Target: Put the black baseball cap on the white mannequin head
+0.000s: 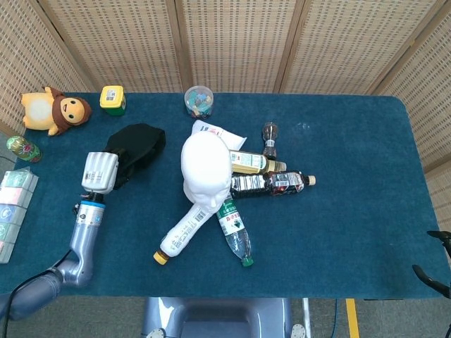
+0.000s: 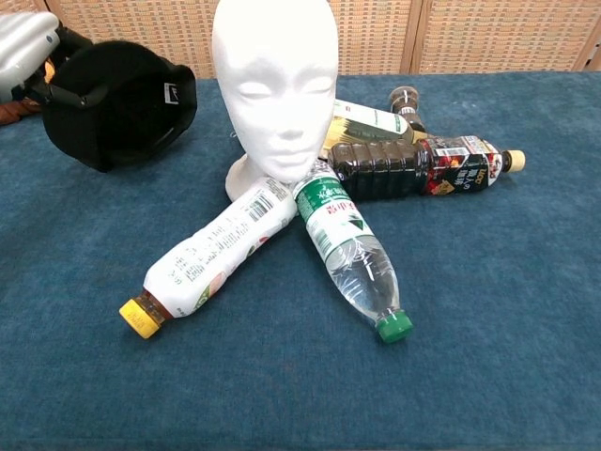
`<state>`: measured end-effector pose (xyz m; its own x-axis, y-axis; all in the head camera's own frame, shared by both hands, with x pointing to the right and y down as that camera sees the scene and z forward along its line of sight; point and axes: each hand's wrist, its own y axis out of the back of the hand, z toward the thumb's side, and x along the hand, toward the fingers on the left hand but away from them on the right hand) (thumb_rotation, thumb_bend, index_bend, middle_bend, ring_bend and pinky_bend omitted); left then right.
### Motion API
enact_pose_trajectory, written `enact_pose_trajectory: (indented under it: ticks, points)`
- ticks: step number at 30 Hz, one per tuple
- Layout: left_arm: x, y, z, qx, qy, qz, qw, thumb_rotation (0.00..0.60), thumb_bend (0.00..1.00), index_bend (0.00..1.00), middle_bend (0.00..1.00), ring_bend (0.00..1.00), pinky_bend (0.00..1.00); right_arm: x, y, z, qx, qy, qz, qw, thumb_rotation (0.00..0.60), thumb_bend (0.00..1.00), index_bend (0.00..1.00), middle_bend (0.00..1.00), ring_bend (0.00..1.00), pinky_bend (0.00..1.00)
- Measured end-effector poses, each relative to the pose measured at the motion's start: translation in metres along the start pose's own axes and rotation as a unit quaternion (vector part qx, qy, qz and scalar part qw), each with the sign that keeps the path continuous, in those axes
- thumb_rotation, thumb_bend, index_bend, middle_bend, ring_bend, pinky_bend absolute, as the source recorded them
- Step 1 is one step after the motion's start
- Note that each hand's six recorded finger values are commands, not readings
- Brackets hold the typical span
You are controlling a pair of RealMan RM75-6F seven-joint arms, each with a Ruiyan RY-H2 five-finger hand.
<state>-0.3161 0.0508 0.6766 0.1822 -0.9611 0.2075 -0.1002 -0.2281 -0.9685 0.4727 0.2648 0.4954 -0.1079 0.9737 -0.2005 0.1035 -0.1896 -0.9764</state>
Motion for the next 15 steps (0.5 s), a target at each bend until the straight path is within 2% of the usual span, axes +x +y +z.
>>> enact_pose_trajectory:
  ticks: [9,15]
  points:
    - [0.011,0.066,0.018,0.016,-0.056,0.084,0.9947,0.6,0.54,0.81,0.62,0.56,0.84,0.001,0.0,-0.002,-0.007,0.001,-0.004,1.0,0.6,0.11,0.3,0.35,0.41,0.43]
    - [0.023,0.117,0.048,0.049,-0.115,0.142,0.9819,0.6,0.53,0.81,0.63,0.56,0.84,0.001,-0.001,-0.003,-0.009,0.001,-0.004,0.9999,0.6,0.11,0.3,0.35,0.41,0.43]
